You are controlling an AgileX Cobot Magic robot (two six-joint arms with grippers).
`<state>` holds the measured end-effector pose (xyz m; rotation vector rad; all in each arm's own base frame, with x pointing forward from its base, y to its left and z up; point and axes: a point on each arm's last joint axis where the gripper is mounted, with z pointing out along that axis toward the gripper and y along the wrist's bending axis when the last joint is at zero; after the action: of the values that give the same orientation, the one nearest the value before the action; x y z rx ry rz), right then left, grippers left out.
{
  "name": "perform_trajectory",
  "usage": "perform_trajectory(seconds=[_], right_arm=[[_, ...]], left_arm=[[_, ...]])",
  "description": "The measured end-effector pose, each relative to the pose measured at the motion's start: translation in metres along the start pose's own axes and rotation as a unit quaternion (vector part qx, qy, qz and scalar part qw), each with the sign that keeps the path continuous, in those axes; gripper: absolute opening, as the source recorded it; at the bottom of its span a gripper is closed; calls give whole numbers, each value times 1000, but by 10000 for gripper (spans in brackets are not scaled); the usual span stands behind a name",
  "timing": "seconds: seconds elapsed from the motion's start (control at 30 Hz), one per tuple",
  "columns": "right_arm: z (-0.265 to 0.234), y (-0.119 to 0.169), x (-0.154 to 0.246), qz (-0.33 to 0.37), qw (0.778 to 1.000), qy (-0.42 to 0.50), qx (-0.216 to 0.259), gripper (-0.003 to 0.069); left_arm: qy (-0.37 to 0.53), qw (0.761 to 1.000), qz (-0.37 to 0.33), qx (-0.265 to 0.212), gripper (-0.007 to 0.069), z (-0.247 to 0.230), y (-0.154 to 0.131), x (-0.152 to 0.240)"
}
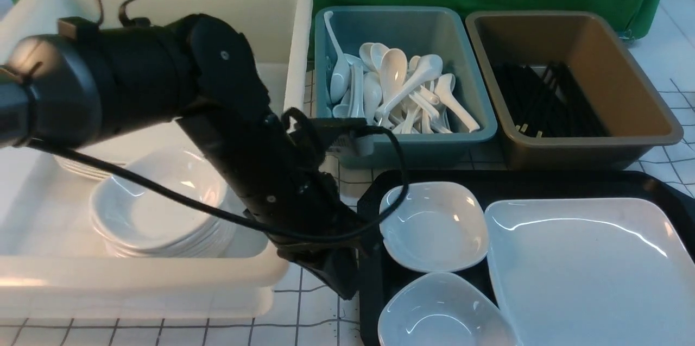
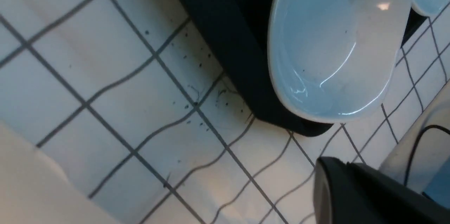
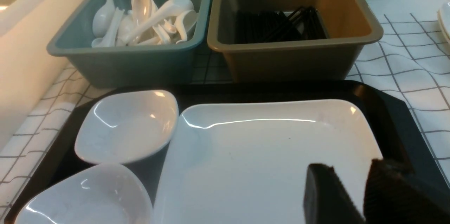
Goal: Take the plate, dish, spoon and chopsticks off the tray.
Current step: Use the left arm to grab a small plate from the dinner plate
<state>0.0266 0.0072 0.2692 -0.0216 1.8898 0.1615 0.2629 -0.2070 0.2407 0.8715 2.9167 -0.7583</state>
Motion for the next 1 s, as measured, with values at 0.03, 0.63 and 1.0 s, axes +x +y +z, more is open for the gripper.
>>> perform_trajectory(seconds=[0.03, 0.63, 1.0], right_arm=[[0, 0, 0, 0, 1000, 0, 0, 237], [0, 0, 0, 0, 1000, 0, 0, 237], [0, 0, 0, 0, 1000, 0, 0, 238]], left_arm=[[5, 1000, 16, -4, 83, 6, -11, -5], [-60, 984, 130, -106, 242, -26, -69, -52], [10, 977, 94, -190, -3, 4, -36, -33]])
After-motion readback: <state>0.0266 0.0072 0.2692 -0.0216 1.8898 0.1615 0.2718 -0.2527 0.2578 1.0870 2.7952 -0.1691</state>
